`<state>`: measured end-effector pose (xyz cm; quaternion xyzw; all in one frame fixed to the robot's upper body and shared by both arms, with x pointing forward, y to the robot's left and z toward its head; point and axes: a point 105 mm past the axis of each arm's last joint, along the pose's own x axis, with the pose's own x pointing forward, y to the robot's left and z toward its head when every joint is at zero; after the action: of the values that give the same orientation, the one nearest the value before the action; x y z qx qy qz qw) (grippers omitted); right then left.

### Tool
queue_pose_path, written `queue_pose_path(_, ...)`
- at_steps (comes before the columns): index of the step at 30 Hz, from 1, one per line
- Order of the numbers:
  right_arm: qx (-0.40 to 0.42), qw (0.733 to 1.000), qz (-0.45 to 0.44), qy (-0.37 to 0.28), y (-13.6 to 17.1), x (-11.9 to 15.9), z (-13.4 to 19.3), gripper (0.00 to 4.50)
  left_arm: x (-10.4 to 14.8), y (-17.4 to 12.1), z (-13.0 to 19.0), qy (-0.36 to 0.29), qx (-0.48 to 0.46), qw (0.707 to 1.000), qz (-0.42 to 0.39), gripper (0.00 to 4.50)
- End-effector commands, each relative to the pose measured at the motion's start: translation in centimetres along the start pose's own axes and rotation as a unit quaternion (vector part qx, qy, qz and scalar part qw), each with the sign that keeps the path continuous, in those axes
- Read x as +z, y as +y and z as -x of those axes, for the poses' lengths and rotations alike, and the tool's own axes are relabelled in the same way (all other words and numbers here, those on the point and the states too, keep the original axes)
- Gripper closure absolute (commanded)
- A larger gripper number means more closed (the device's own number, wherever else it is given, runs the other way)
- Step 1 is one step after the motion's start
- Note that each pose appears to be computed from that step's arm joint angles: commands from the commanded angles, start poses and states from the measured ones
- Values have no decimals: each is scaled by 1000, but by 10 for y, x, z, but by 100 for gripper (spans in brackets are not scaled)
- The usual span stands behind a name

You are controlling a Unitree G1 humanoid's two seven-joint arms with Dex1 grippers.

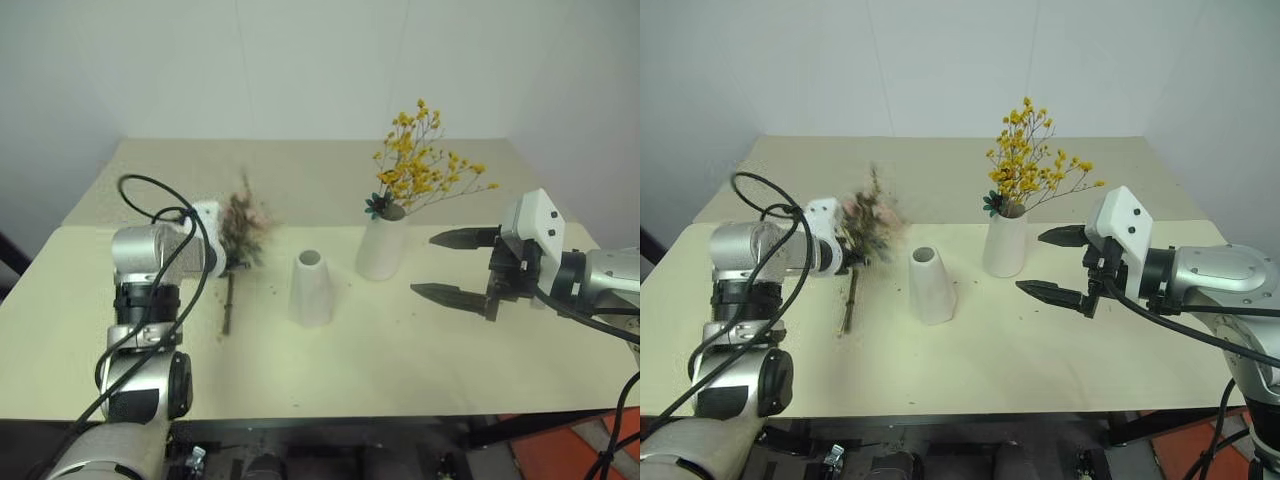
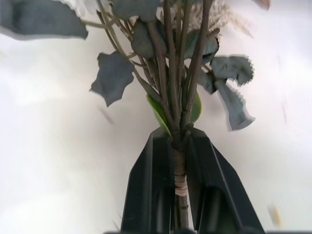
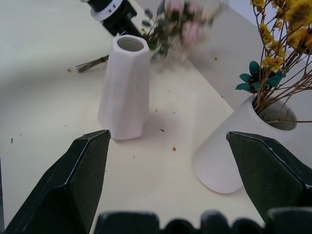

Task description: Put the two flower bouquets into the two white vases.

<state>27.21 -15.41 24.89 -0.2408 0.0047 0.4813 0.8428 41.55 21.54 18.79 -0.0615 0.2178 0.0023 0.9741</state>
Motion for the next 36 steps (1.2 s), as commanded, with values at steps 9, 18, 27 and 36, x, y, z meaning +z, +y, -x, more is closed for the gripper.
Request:
queue_pose_path(9, -24, 998, -7, -64, -1, 27, 9, 0, 139, -23, 120, -468, -276, 834, 99, 439)
queue_pose_path(18, -45, 997, -21, -66, 16, 15, 8, 0, 133, -74, 149, -453, -565, 690, 21, 439)
queue_pose_path(27, -73, 995, -26, -65, 24, 9, 9, 0, 126, -102, 120, -381, -658, 649, 1, 439)
queue_pose_path(36, -84, 994, -28, -55, 26, 3, 8, 0, 110, -119, 115, -330, -692, 642, 3, 439)
